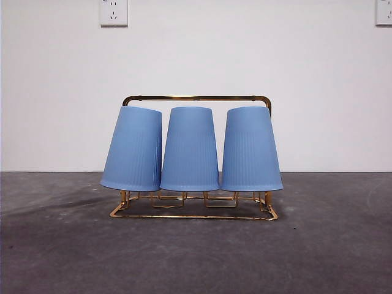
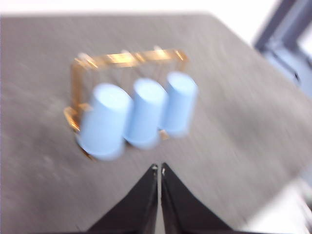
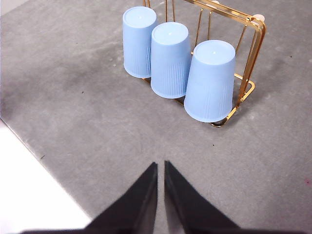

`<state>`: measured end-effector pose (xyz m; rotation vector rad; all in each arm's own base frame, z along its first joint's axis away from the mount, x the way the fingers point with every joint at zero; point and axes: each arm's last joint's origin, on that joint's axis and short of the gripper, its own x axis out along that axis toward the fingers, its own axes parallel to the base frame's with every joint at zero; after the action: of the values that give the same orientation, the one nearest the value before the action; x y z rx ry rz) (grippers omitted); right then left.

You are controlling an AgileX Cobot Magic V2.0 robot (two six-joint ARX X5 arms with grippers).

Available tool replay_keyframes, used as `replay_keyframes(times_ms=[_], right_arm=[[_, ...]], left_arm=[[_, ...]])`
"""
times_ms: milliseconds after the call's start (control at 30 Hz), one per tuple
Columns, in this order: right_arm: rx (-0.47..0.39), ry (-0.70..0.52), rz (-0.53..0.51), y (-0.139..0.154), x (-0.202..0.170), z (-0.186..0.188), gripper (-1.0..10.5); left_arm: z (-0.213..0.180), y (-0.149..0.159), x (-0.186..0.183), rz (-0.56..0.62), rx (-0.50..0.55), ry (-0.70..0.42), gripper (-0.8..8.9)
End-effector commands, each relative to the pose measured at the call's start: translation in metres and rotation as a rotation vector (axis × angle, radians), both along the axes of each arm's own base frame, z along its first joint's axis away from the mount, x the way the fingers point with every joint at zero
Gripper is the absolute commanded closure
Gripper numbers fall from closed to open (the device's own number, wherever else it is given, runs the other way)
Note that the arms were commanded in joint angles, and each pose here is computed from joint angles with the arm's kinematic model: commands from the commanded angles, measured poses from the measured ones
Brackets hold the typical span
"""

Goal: Pick the top cup and place it on cupholder, pick up the mid cup and place it on cupholder, last pick the bottom cup and place it on cupholder.

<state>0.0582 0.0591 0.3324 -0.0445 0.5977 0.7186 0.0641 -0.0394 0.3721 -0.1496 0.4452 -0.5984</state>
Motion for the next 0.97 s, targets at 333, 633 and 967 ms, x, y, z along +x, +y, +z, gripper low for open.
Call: replay_keyframes(times_ms=[333, 633, 967], right_arm=[[0.017, -0.005, 0.0, 0.001, 0.0, 0.003, 9.3], [0.017, -0.004, 0.0, 0.001, 0.0, 0.003, 9.3], [0.017, -0.005, 0.0, 0.001, 0.0, 0.003, 9.3]], left_arm=[[-0.123, 0.02, 0.021, 0.289, -0.014, -0.365, 8.08], [-0.183, 0.034, 0.026, 0.474, 0.016, -0.319, 8.08], [-0.21, 0.04, 0.03, 0.622, 0.067, -0.276, 8.08]])
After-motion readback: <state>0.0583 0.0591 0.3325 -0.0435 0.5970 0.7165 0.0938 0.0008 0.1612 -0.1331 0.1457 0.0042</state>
